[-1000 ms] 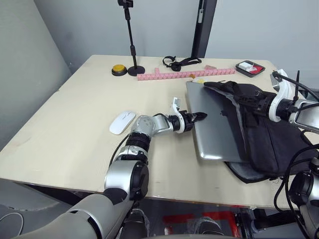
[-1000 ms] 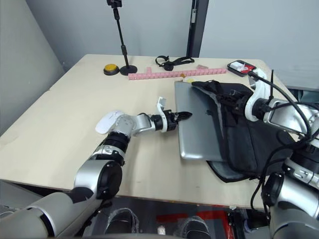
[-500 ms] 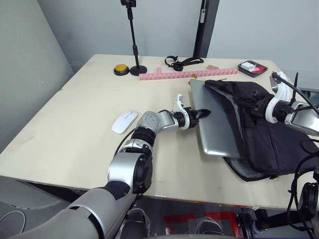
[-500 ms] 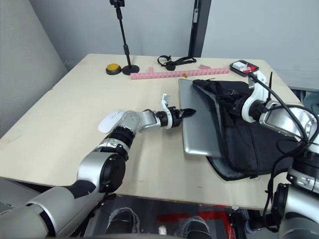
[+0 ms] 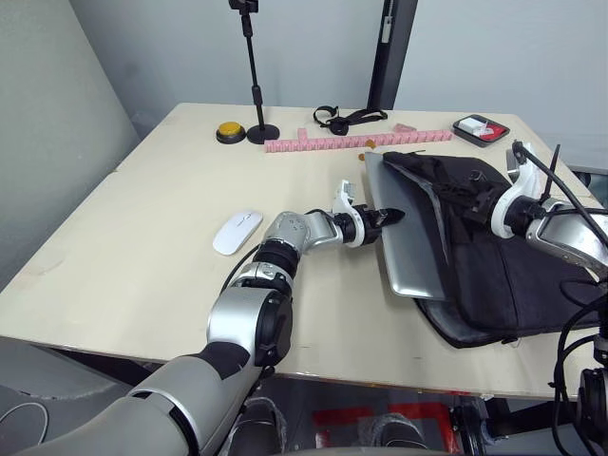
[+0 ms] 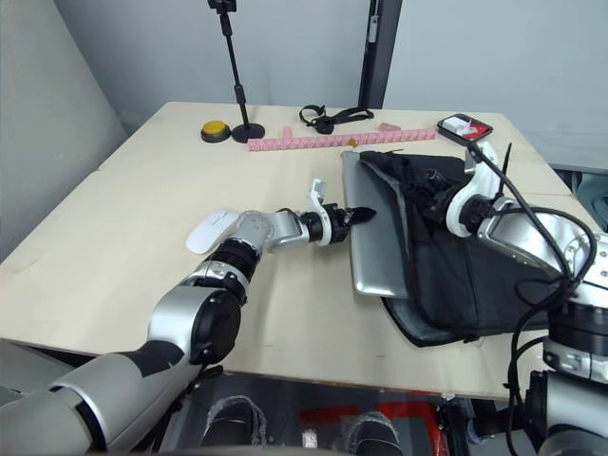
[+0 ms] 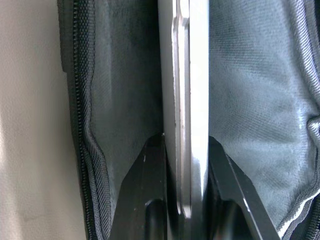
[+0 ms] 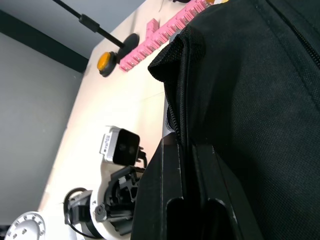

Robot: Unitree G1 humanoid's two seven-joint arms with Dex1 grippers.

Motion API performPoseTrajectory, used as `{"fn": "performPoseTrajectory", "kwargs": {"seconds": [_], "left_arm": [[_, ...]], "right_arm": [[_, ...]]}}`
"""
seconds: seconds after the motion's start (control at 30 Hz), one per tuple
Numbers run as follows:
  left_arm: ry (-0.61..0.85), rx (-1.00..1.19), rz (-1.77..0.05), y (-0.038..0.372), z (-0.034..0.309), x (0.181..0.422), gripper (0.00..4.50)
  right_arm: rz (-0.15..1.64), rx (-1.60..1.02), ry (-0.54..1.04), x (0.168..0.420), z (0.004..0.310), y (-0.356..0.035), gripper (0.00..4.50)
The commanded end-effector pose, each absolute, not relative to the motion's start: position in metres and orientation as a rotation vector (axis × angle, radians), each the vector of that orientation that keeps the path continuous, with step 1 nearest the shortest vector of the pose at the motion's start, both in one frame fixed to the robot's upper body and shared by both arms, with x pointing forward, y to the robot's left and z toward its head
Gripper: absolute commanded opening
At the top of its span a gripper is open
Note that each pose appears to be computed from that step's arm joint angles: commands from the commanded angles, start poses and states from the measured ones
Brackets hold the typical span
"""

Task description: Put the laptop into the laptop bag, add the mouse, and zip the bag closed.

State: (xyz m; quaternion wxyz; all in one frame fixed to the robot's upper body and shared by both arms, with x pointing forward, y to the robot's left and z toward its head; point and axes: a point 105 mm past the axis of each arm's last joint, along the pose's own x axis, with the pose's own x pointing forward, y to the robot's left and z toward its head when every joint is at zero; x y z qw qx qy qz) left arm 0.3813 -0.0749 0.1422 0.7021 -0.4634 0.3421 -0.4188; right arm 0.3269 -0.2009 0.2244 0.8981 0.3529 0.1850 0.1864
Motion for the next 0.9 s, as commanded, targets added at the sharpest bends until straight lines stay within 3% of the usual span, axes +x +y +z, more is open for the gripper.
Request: {"fn": "performPoseTrajectory", "kwargs": {"seconds": [0.03,0.57,0.9], "left_arm": [[0.726,-1.107,-1.187,-0.150,0.194,0.340,0.33],[0.732,-1.066,-1.198,-0.157,0.192,0.335,0.33],[0.787,-0.889,-1.261,-0.179,0.175,0.310,0.33]], "right_arm": [[0.514,0.761,0.285,0.323,0.257,-0.180,0.02],[0.551,0.780,0.265,0.326,0.268,-0.169,0.02],[0.553,0.798,0.264,0.328,0.271,-0.163,0.02]]}}
